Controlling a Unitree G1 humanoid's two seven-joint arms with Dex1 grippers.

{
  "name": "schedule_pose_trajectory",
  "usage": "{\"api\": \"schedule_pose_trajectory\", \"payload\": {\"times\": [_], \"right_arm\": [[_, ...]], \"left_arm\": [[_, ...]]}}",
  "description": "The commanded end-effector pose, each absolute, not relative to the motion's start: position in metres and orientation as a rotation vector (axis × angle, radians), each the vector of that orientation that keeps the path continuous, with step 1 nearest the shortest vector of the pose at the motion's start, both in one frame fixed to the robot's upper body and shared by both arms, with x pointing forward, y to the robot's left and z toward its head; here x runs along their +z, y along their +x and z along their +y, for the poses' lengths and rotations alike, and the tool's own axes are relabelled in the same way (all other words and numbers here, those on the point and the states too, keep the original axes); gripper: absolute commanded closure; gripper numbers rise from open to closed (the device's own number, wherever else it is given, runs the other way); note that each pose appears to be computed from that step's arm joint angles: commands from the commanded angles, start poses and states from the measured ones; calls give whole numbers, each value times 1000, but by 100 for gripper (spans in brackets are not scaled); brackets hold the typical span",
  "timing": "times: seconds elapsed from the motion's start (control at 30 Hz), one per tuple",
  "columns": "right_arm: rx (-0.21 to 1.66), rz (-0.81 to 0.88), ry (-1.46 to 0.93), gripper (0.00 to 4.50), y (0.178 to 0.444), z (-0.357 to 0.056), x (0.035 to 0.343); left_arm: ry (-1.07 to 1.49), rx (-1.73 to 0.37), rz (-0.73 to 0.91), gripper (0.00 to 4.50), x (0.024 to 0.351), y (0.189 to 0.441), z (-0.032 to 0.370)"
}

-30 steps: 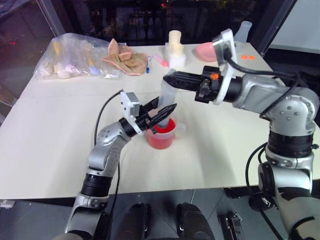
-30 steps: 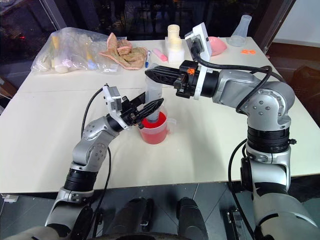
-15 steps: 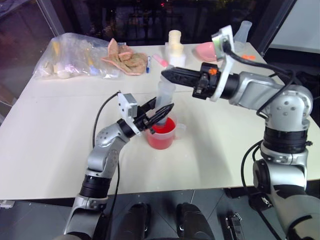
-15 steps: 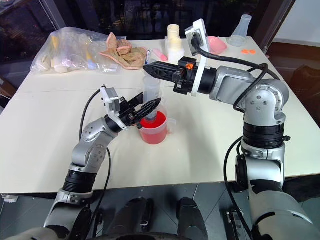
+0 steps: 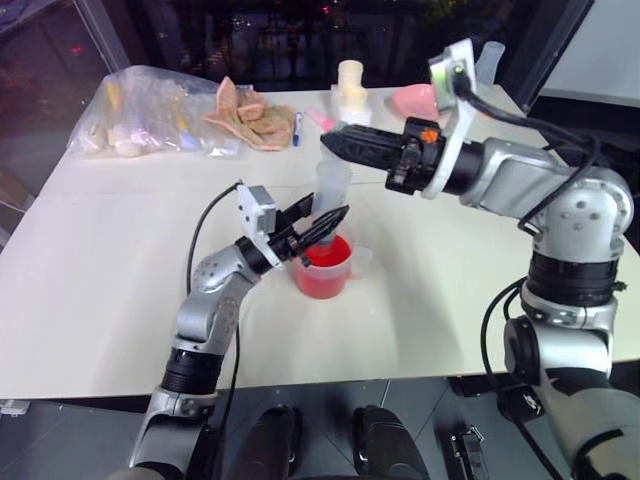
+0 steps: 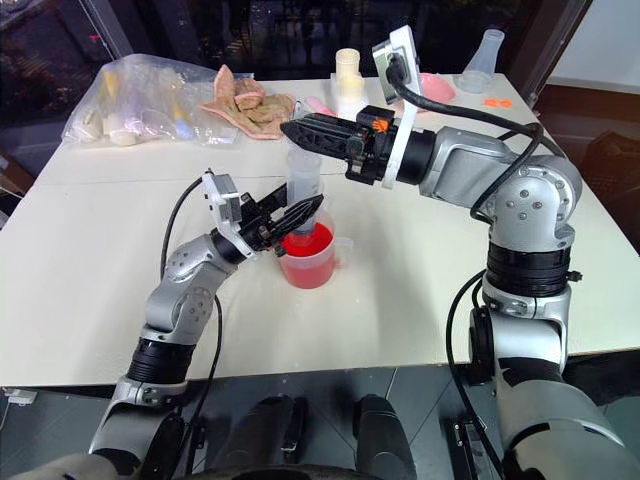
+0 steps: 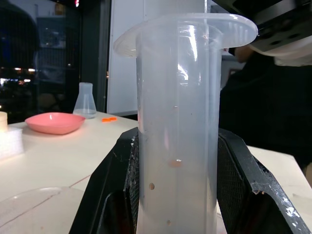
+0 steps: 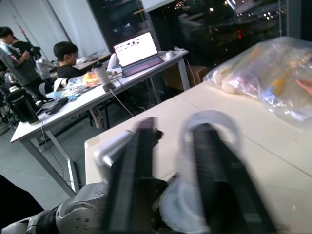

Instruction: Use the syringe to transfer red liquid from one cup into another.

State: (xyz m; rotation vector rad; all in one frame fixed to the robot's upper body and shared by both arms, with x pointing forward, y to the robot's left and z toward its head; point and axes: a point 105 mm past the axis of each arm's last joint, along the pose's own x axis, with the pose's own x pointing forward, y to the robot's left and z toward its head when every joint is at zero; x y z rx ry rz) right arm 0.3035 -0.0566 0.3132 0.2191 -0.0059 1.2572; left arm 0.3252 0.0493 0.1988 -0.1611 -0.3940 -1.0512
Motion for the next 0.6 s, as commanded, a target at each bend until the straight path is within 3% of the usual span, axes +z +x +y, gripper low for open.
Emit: {"api": "schedule_pose_trajectory", "payload": {"times": [0.03,0.6], "right_arm": [[1313,-125,209,151,286,-56,337],[1240,-162,244,151,277,-108,344]], "left_arm": [[-159,-1070,-381,298,202,325,42],[-245,-974,-585,298,291,335,58]]}}
